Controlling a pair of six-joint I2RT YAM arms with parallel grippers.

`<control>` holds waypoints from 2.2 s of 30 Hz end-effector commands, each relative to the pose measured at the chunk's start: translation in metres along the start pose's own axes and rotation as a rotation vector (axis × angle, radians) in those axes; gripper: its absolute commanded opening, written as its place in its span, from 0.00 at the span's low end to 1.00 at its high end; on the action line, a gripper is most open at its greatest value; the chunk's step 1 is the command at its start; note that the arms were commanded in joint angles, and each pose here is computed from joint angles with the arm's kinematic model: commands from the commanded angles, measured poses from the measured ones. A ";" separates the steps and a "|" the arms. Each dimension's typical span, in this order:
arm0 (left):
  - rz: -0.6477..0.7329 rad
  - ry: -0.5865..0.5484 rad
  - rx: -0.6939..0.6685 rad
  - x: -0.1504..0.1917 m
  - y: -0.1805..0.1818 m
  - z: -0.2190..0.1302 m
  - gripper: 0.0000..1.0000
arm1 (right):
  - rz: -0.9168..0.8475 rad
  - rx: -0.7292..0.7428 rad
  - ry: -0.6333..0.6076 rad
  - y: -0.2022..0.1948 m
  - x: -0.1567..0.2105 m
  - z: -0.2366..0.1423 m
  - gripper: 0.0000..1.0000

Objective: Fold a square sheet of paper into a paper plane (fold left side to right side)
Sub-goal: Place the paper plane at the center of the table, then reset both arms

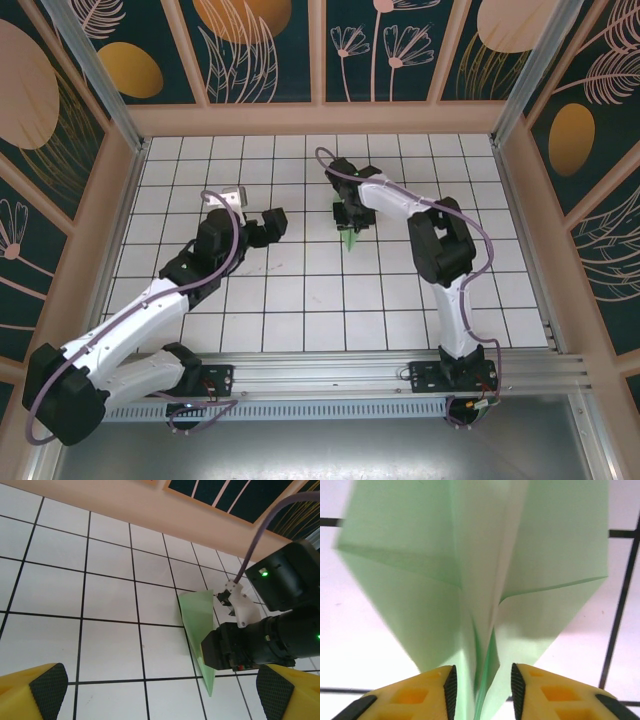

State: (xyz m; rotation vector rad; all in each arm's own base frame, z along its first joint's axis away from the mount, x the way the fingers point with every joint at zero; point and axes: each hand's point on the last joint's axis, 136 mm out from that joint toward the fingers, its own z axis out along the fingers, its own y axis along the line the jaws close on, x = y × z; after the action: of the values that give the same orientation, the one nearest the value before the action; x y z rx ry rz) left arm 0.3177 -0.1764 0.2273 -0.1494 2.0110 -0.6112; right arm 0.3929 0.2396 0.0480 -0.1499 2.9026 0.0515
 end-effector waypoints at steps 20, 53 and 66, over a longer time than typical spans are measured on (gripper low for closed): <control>-0.062 -0.476 -0.498 -0.083 0.158 -0.064 0.99 | 0.253 -0.048 -0.873 -0.165 -0.010 -0.203 0.96; 0.424 -0.474 -0.448 -0.031 0.205 -0.016 0.99 | 0.164 0.021 -1.192 -0.245 0.022 -0.086 0.99; 0.394 -0.523 -0.385 -0.032 0.195 -0.021 0.99 | 0.163 0.033 -1.188 -0.244 0.023 -0.085 0.99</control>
State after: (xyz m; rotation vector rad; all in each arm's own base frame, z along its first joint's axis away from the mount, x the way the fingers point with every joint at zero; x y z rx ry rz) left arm 0.3453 0.0147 0.1484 -0.1147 1.6500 0.1277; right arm 0.3725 -0.0125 0.1029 0.1339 1.7836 0.0823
